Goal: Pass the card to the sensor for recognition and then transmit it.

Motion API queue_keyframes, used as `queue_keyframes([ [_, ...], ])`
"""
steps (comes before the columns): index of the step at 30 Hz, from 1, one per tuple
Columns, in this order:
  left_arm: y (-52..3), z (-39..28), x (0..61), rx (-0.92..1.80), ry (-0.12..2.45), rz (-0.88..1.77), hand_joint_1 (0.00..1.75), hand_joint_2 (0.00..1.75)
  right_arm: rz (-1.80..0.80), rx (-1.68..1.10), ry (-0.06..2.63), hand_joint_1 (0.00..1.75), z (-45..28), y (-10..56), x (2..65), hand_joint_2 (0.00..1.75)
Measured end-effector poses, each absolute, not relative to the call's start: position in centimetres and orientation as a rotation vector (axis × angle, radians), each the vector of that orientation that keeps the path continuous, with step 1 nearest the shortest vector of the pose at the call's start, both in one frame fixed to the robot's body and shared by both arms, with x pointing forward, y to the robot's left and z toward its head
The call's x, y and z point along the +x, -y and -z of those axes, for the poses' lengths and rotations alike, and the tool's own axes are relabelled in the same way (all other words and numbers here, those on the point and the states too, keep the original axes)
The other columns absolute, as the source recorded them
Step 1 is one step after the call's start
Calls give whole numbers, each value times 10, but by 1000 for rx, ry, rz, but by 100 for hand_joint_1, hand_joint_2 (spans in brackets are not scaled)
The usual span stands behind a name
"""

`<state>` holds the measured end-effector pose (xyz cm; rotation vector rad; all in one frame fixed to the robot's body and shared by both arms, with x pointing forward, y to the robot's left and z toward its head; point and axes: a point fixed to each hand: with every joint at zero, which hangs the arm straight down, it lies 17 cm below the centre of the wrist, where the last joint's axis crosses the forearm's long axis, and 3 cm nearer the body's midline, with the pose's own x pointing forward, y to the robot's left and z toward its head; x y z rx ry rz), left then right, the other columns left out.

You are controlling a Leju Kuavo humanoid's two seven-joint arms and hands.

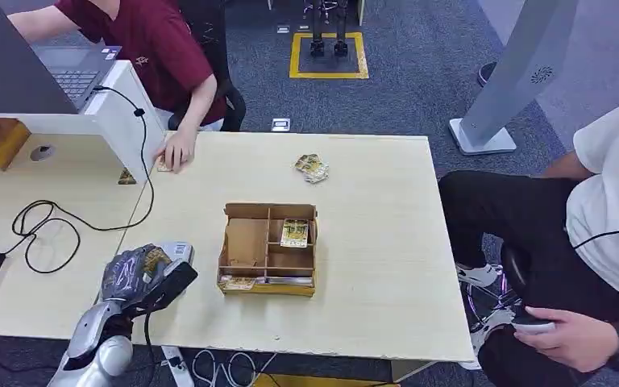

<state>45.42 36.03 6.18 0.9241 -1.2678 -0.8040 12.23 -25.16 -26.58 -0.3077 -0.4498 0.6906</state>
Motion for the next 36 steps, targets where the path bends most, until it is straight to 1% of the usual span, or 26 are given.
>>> queue_keyframes([
  [16, -358, -58, 452, 981, 1246, 841, 175, 175, -711, -311, 458, 0, 265, 251, 124, 175],
  [36, -358, -51, 450, 979, 1225, 838, 175, 175, -713, -311, 460, 0, 265, 251, 124, 175],
])
